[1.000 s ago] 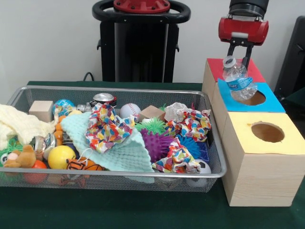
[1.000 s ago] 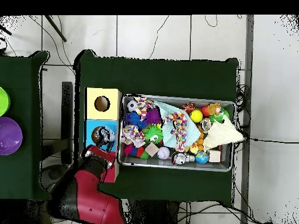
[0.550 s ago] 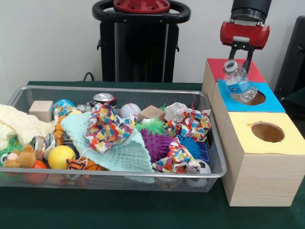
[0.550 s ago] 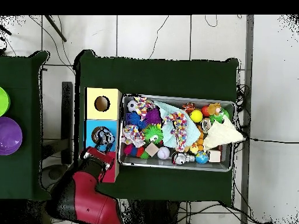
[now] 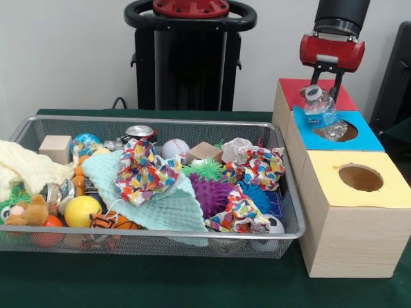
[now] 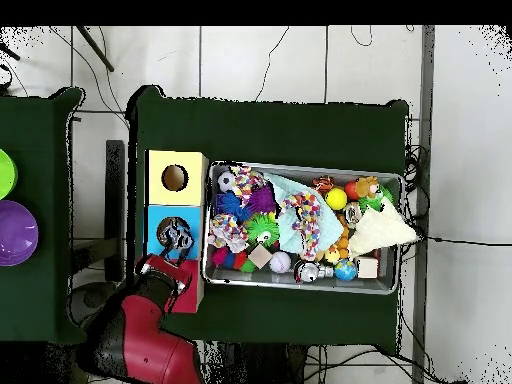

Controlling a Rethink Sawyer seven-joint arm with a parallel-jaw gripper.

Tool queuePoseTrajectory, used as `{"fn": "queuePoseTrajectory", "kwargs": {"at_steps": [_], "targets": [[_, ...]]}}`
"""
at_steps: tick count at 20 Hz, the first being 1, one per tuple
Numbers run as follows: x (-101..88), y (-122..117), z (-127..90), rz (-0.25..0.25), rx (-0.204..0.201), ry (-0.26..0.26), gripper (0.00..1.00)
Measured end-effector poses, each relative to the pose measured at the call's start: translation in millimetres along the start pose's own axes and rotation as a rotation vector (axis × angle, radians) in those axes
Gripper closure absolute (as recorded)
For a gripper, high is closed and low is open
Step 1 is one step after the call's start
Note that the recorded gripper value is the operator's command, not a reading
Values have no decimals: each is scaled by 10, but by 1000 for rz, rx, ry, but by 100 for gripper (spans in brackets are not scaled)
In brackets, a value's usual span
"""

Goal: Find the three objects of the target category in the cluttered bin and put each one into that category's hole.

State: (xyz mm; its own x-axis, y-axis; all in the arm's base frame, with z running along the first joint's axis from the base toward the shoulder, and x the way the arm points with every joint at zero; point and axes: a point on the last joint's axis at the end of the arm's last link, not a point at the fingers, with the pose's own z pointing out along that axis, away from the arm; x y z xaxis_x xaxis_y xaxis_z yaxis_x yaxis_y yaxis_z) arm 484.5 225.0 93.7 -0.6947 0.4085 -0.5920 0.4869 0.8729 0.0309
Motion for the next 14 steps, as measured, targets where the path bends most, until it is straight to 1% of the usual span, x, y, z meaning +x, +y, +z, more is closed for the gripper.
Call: {"fn": "queuePoseTrajectory", "kwargs": {"at_steps": [5,6,14], "targets": [[5,14,2,1,-1,-10,100],[3,14,2,1,-1,-11,0],[-8,16,3,1,-3,-18,0]]}}
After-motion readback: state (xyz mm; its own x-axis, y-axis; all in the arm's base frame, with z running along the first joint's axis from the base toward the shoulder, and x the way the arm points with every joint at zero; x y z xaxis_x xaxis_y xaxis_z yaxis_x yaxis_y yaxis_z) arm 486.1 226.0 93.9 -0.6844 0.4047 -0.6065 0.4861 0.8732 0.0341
